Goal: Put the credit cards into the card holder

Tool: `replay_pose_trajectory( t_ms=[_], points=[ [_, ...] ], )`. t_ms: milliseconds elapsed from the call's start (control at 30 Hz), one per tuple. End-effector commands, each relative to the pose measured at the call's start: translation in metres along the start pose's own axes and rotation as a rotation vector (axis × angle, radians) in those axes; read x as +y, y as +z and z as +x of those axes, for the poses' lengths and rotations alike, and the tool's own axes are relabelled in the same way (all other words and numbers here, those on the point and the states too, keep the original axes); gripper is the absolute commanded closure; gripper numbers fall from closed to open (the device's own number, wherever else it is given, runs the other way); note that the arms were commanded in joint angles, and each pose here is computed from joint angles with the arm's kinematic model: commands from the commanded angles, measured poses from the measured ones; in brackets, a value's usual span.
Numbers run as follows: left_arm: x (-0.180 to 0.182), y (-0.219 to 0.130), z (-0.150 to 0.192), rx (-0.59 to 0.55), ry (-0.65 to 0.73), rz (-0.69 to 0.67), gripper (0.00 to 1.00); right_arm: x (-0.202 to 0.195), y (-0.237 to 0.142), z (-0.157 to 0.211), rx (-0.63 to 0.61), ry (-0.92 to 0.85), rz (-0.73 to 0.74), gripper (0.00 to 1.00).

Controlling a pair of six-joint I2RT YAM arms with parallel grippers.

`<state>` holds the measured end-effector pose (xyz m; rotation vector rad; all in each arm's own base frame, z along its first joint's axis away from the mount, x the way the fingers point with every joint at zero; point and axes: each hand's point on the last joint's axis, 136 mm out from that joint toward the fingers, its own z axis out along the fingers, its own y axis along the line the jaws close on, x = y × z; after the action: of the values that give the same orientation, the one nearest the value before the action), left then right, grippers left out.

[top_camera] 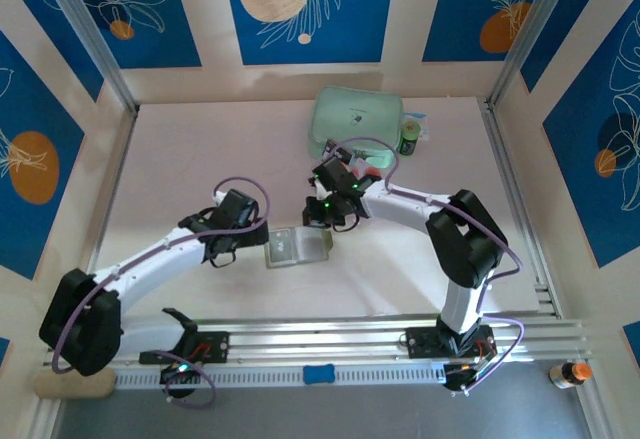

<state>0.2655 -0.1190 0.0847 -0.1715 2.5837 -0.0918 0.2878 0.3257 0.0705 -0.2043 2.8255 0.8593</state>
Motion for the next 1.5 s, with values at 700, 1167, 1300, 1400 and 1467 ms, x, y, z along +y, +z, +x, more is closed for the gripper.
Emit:
replay_pose_trajectory(
  t_ms=[700, 1167, 1300, 1400, 1467],
  points=[
    [-0.092, 0.019, 0.023, 0.088, 0.09, 0.135, 0.0, -0.033, 0.021, 0.007, 0.085, 0.004, -0.013, 1.0],
    [-0.092, 0.029, 0.031, 0.092, 0.106, 0.14, 0.0, -0.029, 0.043, 0.026, 0.144, 0.032, -0.037, 1.0],
    [-0.092, 0.031, 0.033, 0.096, 0.109, 0.139, 0.0, -0.023, 0.045, 0.027, 0.147, 0.042, -0.058, 1.0],
    [-0.091, 0.034, 0.036, 0.099, 0.111, 0.135, 0.0, -0.021, 0.044, 0.026, 0.145, 0.047, -0.065, 1.0],
    [-0.089, 0.037, 0.039, 0.106, 0.115, 0.13, 0.0, -0.02, 0.044, 0.026, 0.147, 0.05, -0.068, 1.0]
  ],
)
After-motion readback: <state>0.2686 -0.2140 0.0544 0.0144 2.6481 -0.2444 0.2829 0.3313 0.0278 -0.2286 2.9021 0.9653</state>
